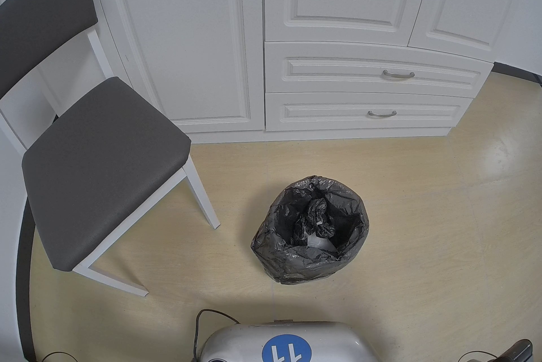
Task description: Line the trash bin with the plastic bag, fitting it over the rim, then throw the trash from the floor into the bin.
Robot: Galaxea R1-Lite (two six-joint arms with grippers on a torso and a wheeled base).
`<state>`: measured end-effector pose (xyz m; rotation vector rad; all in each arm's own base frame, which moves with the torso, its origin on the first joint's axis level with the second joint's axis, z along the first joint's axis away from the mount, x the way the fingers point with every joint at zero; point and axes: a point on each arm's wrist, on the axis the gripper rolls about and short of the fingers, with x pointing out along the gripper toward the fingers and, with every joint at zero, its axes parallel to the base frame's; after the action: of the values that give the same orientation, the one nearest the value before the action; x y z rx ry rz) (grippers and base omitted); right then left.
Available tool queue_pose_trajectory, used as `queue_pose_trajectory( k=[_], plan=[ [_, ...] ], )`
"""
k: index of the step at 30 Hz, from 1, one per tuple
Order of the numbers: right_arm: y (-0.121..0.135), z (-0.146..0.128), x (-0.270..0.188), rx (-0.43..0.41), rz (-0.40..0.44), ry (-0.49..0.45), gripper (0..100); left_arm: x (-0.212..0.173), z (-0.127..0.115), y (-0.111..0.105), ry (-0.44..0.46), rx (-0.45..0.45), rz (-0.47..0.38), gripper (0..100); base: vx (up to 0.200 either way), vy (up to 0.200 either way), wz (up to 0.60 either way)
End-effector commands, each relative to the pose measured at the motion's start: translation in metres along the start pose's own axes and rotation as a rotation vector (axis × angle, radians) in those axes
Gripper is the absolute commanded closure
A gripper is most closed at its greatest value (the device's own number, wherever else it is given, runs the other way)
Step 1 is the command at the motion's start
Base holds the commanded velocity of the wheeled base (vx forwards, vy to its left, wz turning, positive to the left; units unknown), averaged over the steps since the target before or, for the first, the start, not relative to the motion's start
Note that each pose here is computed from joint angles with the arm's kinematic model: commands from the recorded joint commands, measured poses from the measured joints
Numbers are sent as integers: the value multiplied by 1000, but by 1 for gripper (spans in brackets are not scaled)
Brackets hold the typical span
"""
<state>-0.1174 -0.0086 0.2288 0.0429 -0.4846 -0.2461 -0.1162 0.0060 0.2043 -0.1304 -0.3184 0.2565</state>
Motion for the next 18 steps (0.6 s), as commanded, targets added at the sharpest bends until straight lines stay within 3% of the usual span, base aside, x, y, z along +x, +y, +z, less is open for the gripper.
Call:
queue_pose_trajectory(
  k=[1,11,18],
  plan=[
    [3,-24,0,-18,15,48,0,8,-14,-1,-3,2,0,0,0,0,0],
    [11,-86,20,-19,97,90,0,31,-46,-6,-23,36,-53,0,0,0,0],
    [13,-114,22,-17,136,124,0,42,-74,-7,-13,82,-80,0,0,0,0]
  ],
)
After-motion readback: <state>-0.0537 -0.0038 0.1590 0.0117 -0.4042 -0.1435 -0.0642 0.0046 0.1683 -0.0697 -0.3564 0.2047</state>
